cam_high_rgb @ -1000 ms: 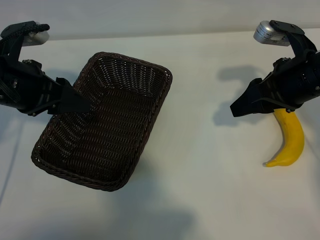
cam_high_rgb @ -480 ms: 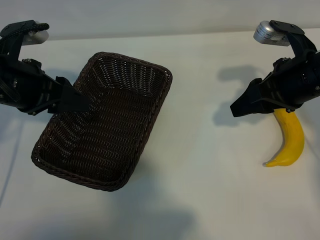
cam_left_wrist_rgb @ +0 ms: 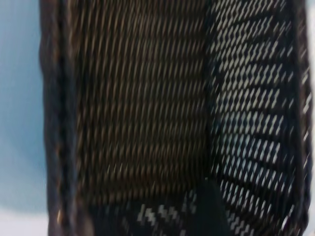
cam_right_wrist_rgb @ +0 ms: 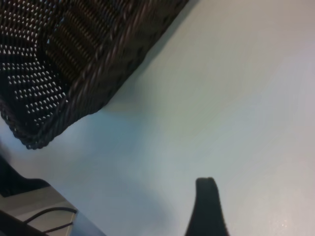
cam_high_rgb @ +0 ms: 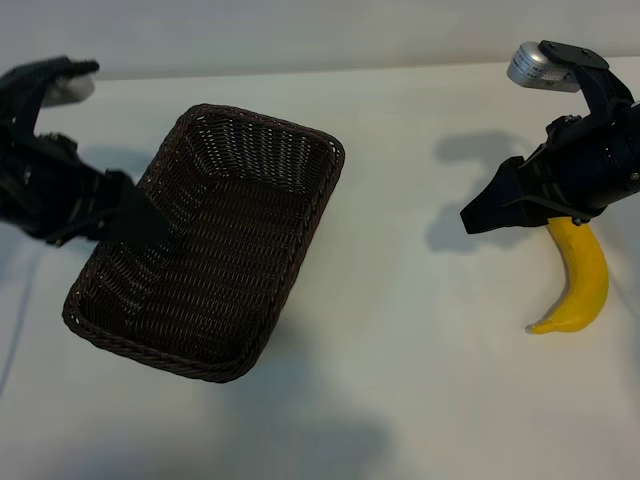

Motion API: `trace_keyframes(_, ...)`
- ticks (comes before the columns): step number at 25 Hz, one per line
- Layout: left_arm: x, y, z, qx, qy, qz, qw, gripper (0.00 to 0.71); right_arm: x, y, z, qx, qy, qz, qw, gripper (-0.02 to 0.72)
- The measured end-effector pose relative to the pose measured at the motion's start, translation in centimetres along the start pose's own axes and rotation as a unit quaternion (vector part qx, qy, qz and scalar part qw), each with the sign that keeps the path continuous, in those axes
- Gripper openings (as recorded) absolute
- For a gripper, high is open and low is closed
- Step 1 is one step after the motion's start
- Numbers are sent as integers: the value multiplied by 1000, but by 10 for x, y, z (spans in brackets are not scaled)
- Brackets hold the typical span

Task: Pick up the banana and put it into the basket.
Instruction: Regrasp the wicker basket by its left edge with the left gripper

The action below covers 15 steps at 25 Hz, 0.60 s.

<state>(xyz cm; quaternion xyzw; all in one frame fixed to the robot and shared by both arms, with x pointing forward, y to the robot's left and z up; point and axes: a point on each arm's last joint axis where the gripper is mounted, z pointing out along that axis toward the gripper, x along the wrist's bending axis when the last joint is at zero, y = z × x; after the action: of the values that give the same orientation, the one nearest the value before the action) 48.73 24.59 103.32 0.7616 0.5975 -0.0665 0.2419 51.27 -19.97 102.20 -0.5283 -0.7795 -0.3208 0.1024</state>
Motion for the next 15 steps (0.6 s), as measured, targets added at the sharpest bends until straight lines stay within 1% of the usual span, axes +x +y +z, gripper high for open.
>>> trace_keyframes(3,1,-7,-3,31,12,-16,999,538,0,0,0,0,0,-2,1000,536)
trace_keyframes(6,-5,-15,-14,38,16,-16,999,538,0,0,0,0,0,-2,1000,536)
trace_keyframes(11,-18,-31,-42,16,30,-32,999,538,0,1,0,-3,-2,-3,1000,536)
trace_keyframes(15,-22,-45,-58,-5,62,-76,995,538,-2,2,0,-12,-9,-3,1000,536)
